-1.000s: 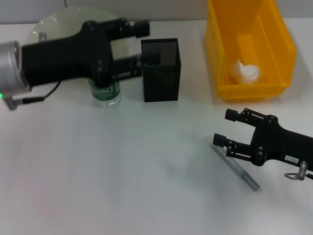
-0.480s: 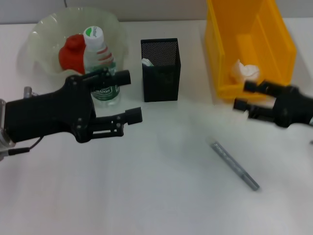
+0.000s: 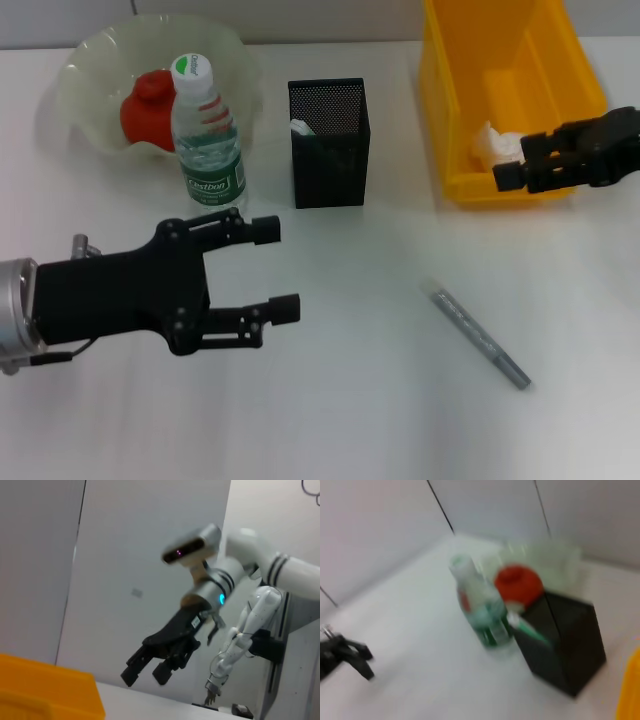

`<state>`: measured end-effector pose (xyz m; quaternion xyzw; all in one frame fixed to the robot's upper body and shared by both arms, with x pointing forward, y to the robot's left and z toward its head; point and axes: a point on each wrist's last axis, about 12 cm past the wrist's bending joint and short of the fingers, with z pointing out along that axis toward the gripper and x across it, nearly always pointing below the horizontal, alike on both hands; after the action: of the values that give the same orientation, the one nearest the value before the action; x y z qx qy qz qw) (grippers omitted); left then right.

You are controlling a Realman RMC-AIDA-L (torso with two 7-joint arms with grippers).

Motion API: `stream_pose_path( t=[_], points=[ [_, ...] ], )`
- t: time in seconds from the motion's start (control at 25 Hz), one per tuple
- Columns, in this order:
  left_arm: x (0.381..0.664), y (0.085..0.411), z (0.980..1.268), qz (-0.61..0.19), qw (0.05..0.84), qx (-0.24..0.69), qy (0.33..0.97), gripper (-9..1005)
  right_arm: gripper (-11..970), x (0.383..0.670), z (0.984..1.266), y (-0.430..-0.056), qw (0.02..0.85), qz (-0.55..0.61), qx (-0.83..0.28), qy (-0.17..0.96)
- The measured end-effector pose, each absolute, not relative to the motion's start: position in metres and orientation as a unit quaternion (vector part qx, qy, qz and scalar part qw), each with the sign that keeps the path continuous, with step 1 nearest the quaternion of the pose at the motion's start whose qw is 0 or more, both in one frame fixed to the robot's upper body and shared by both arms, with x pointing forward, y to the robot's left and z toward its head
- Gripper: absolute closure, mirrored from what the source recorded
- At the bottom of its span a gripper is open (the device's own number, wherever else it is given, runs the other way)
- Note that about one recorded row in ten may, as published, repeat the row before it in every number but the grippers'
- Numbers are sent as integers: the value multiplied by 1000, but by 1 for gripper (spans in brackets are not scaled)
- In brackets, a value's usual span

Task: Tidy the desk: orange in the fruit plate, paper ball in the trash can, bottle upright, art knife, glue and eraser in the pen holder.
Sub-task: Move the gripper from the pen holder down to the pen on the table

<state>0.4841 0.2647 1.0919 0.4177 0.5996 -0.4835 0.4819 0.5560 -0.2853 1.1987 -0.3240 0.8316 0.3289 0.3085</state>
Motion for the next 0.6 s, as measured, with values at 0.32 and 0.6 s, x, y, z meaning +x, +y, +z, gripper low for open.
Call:
stream_pose_path(
  t=[0.32,0.6],
  points=[
    [477,264,1080,-477,492,420,595,163,200,587,1216,-228,135,205,-346,906],
    [477,264,1080,-475,493,419,596,164,200,605,1207,-189,70,132,-349,925]
  ],
)
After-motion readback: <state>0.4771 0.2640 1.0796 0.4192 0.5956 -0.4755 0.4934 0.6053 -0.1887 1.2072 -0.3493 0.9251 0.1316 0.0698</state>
